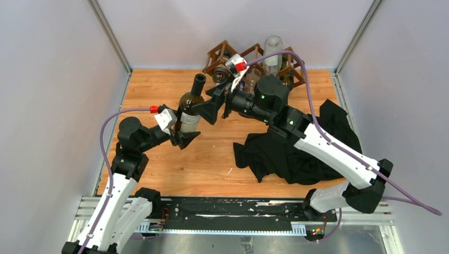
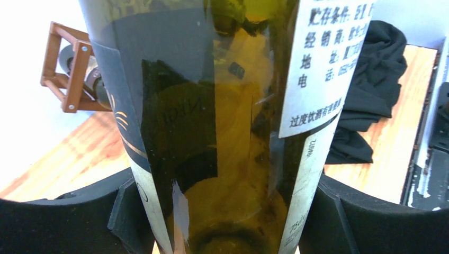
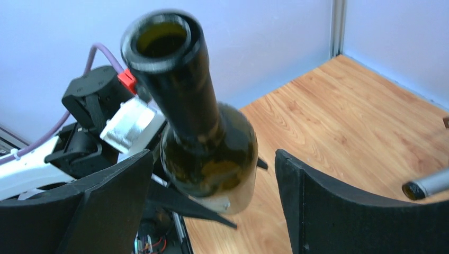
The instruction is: Take the wine bottle off the wine rack
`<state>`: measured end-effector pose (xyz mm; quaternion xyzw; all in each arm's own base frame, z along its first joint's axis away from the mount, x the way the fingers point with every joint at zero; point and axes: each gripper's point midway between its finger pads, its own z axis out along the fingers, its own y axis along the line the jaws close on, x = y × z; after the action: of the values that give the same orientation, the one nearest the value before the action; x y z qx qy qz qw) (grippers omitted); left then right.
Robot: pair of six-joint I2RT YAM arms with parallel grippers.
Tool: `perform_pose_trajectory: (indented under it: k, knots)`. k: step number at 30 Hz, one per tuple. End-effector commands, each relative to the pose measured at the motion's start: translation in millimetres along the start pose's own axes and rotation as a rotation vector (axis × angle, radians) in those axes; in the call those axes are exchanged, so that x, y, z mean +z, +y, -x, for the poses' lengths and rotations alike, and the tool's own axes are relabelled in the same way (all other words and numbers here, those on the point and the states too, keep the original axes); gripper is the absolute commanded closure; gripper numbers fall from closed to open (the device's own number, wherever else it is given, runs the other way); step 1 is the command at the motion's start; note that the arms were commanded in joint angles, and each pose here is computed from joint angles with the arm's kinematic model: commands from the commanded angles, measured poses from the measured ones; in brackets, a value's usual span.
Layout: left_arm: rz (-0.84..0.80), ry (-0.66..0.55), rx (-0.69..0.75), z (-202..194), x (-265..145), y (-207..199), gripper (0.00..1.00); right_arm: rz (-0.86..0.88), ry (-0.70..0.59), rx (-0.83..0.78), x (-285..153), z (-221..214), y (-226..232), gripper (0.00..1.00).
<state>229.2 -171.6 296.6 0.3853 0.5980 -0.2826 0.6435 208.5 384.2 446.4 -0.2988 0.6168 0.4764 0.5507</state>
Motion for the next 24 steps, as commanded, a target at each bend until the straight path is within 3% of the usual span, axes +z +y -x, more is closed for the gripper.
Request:
perform_pose_trajectory:
  k: [1,5,7,9,11,12,13,14,16,24]
  knots:
    - [-0.060,-0.087,0.030,30.9,-2.5,-13.1,1.00,0.061,-0.131,-0.004,9.3,46.8,14.4,0.14]
    - [-0.082,-0.058,0.017,20.7,-2.5,-17.0,1.00,0.049,-0.120,-0.004,23.9,41.4,9.7,0.23]
    - [-0.093,-0.028,-0.004,12.1,-3.1,-19.8,1.00,0.045,-0.113,-0.010,28.3,37.9,8.4,0.35]
    - [-0.093,-0.016,-0.007,8.5,-3.4,-20.1,1.00,0.036,-0.099,-0.015,31.7,33.1,6.2,0.57]
    - [-0.088,-0.008,-0.013,6.1,-3.9,-19.8,0.99,0.019,-0.079,-0.025,33.7,27.6,3.6,0.92]
    - [-0.080,-0.001,-0.019,4.7,-4.2,-18.8,0.83,0.001,-0.066,-0.028,34.7,24.2,0.2,0.99]
    - [-0.073,0.010,-0.031,2.9,-4.2,-17.9,0.36,-0.015,-0.054,-0.032,34.7,22.1,-2.7,1.00]
    - [-0.076,0.022,-0.040,0.5,-4.7,-18.5,0.07,-0.023,-0.053,-0.041,35.1,21.6,-4.6,1.00]
    - [-0.083,0.050,-0.050,-3.1,-5.5,-19.3,0.00,-0.057,-0.016,-0.066,33.8,12.8,-12.8,1.00]
    - [-0.067,0.060,-0.081,-0.1,-5.4,-16.9,0.00,-0.142,0.067,-0.178,41.0,-12.0,-38.7,1.00]
